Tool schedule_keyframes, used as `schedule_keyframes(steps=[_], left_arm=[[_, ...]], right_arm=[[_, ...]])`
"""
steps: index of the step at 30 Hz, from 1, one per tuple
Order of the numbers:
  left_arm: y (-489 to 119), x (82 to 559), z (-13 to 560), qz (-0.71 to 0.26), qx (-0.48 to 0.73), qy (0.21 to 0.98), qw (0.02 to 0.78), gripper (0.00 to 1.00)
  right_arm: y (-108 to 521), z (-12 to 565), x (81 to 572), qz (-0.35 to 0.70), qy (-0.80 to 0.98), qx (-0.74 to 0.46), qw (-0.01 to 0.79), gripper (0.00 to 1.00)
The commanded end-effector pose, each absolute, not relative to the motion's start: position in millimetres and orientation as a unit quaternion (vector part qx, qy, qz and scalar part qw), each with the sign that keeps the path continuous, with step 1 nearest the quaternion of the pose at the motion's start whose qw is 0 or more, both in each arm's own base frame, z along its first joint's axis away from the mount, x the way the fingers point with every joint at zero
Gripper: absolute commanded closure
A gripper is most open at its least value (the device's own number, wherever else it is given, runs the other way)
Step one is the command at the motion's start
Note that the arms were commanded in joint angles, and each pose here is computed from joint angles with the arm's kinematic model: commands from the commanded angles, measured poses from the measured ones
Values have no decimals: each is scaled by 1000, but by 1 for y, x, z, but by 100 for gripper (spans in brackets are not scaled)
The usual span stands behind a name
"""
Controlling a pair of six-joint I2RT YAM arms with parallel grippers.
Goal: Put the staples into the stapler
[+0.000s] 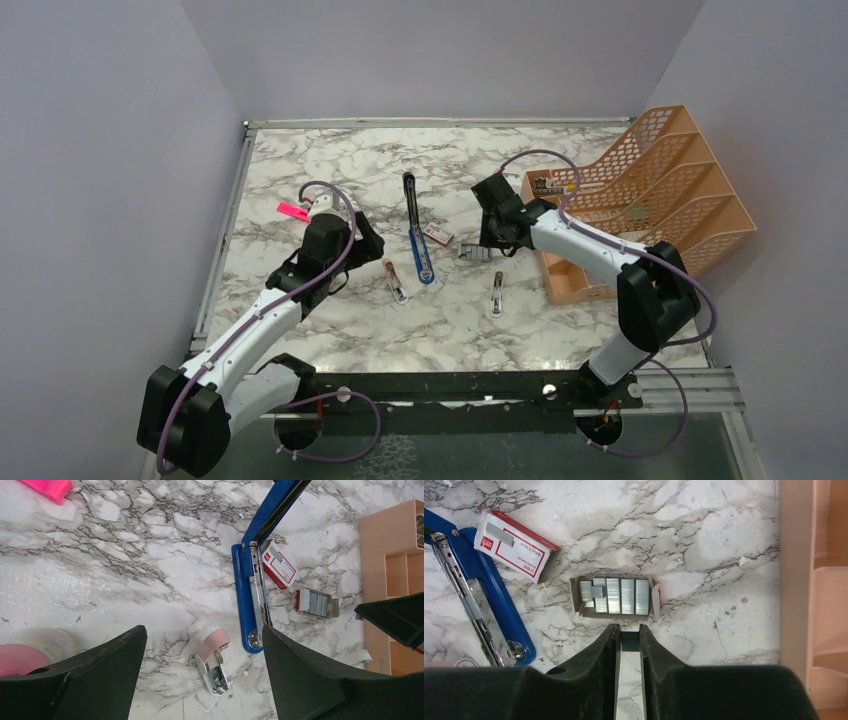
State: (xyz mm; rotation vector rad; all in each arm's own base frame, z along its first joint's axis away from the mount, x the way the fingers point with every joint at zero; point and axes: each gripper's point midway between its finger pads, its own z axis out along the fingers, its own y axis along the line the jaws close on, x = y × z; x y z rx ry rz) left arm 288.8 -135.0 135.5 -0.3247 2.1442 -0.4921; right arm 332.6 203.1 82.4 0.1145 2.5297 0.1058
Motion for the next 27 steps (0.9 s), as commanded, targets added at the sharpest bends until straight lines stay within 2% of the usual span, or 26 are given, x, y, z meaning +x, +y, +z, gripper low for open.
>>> schedule_keyframes(steps=[1, 12, 19, 27], left_arm=[[-142, 293, 145, -222, -130, 855, 450, 14], [-149, 295, 146, -238, -130, 852, 447, 15], [-150, 296, 144, -241, -131, 853, 444, 15], [-150, 295, 144, -239, -131, 854, 443, 15]], right_arm=[[192, 97, 316, 46, 952, 41, 299, 76], [166, 112, 255, 51, 957, 55, 280, 75], [181, 85, 217, 47, 967, 46, 246, 75], [186, 56, 206, 29, 974, 42, 221, 75]])
